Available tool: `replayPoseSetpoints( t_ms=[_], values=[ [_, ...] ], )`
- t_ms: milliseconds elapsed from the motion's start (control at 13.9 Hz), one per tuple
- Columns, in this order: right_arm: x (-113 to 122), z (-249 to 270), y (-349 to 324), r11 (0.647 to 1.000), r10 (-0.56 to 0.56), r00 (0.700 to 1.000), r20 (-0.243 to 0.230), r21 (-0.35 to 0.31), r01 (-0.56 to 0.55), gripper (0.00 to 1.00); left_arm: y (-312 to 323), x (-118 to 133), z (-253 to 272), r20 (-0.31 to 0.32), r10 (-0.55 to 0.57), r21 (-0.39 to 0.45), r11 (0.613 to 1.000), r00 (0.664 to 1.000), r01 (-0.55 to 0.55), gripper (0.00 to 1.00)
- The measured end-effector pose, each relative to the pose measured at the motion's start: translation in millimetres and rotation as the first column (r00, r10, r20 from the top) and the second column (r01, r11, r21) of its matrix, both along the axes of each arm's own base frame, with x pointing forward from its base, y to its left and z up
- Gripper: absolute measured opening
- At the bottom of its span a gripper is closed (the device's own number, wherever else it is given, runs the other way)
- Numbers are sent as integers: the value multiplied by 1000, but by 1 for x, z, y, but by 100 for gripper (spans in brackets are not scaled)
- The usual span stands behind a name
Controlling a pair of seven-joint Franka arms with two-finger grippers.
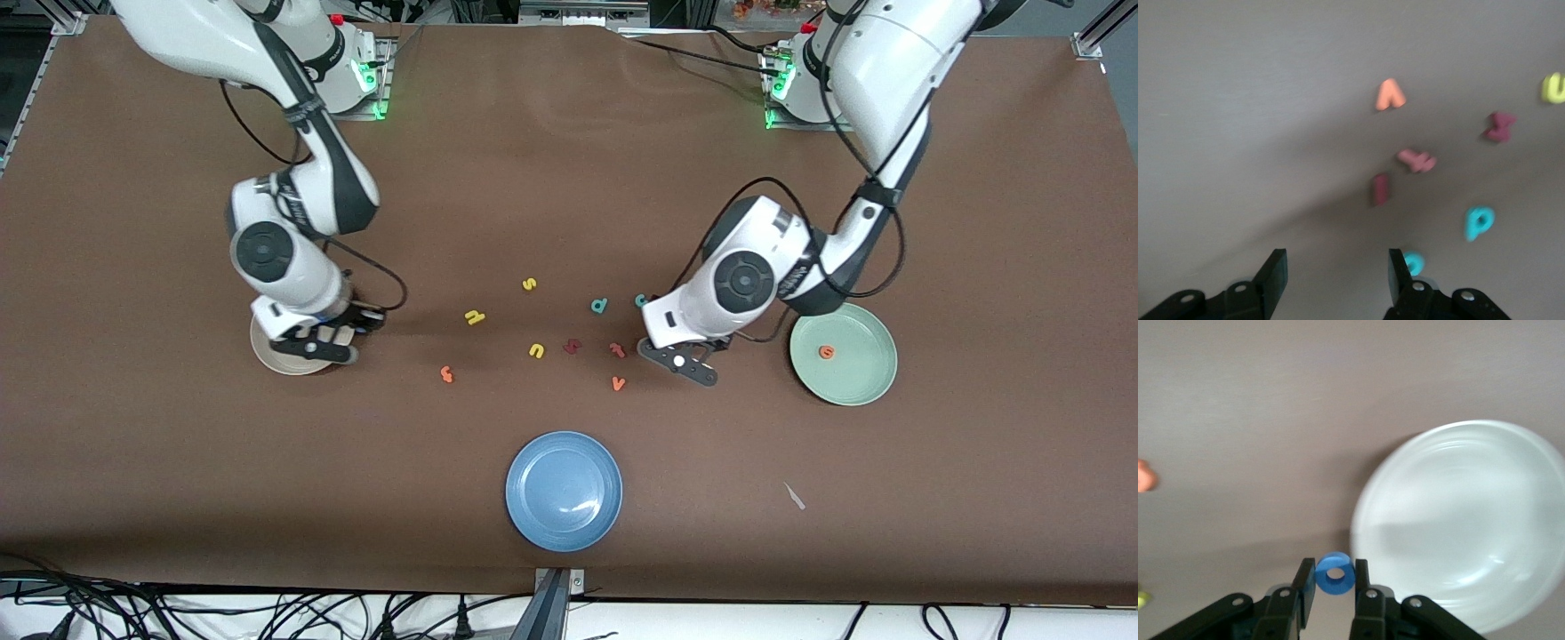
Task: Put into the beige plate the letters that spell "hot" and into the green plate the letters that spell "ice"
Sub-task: 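Release the blue ring onto the white plate while the left gripper reaches letters, then carry the pink l to the green plate while the right gripper reaches letters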
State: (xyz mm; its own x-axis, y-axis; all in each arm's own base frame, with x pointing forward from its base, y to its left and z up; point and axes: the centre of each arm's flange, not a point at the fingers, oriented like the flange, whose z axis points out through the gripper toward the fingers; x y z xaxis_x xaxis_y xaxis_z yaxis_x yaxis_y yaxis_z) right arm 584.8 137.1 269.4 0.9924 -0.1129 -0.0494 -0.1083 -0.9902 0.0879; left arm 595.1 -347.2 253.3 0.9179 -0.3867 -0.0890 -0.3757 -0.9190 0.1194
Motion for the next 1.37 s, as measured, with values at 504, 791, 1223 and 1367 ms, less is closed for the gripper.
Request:
replayPoseSetpoints(
  t_ms=[504, 791, 1223, 1367],
  values=[
    [-30, -21, -89, 996, 93, 995, 22, -10, -93, 32, -31, -18, -51, 29, -47, 35, 998, 998, 46, 51],
    [-23, -11, -64, 996, -39, 999, 31, 81, 36, 68, -35, -18, -63, 44, -44, 17, 999, 998, 43, 50],
    [-14, 14, 49, 921, -379, 925, 23, 106, 374, 100, -29, -15, -79, 57, -48, 27, 999, 997, 46, 38],
    [-12, 2, 93, 871, -486, 874, 20, 102, 481, 100, -29, -14, -78, 59, -47, 27, 999, 997, 45, 17]
  ],
)
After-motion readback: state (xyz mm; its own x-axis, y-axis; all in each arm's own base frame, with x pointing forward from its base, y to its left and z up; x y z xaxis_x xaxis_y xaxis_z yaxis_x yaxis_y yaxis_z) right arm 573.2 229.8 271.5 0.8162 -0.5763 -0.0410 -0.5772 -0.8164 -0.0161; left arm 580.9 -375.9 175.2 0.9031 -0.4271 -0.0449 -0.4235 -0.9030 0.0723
